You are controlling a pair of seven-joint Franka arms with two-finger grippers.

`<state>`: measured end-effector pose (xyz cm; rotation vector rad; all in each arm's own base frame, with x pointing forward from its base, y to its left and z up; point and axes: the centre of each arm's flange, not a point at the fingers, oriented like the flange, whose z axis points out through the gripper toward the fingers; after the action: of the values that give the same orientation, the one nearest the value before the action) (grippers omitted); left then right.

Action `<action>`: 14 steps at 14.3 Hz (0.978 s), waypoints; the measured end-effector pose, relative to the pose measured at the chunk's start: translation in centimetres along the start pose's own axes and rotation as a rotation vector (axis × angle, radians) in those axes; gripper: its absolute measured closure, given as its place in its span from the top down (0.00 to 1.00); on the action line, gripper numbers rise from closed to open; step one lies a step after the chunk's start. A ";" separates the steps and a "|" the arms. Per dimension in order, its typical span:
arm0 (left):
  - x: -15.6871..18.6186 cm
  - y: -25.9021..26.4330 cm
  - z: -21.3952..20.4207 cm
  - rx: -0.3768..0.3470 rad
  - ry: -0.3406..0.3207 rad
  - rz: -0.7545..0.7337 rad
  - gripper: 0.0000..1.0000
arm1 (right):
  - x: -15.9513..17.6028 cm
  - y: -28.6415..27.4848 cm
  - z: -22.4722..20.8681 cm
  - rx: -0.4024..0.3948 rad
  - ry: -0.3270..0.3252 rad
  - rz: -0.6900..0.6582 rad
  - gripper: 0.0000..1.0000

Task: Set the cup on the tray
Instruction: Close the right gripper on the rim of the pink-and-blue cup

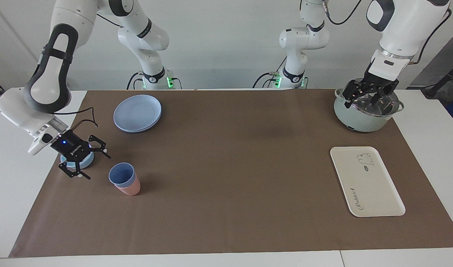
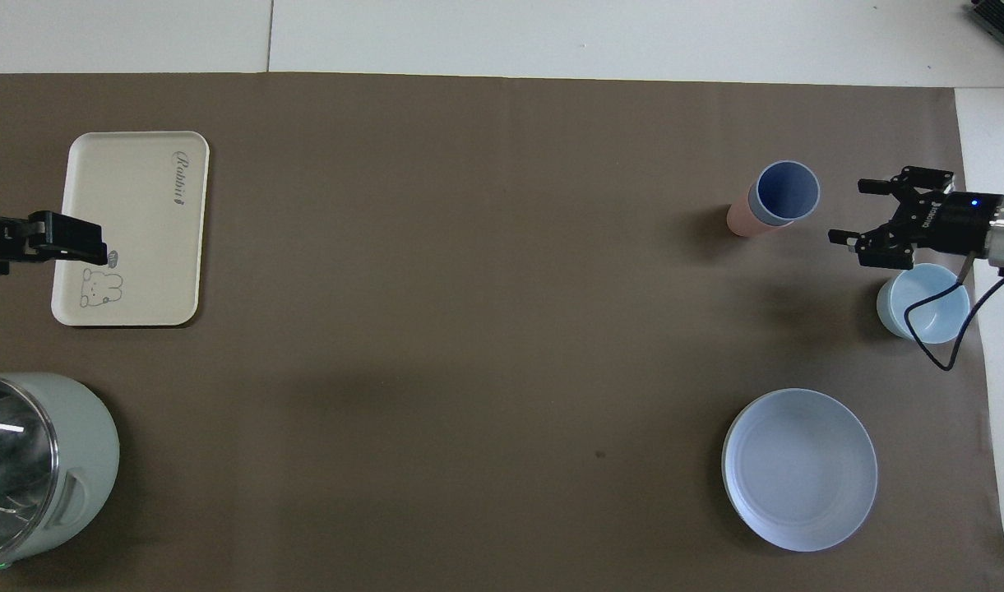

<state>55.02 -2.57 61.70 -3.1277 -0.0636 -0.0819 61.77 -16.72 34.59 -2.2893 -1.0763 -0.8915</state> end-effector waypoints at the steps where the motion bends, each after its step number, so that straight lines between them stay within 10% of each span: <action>1: 0.0 0.0 0.0 0.000 0.000 0.000 1.00 | -1.1 0.3 1.0 0.007 0.026 -0.003 1.00; 14: 0.0 0.0 0.0 0.000 0.000 0.000 1.00 | -1.2 -1.3 7.9 0.021 0.191 -0.030 1.00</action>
<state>55.02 -2.59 61.71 -3.1277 -0.0630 -0.0820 63.01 -11.57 28.51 -2.1260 -1.0340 -1.0811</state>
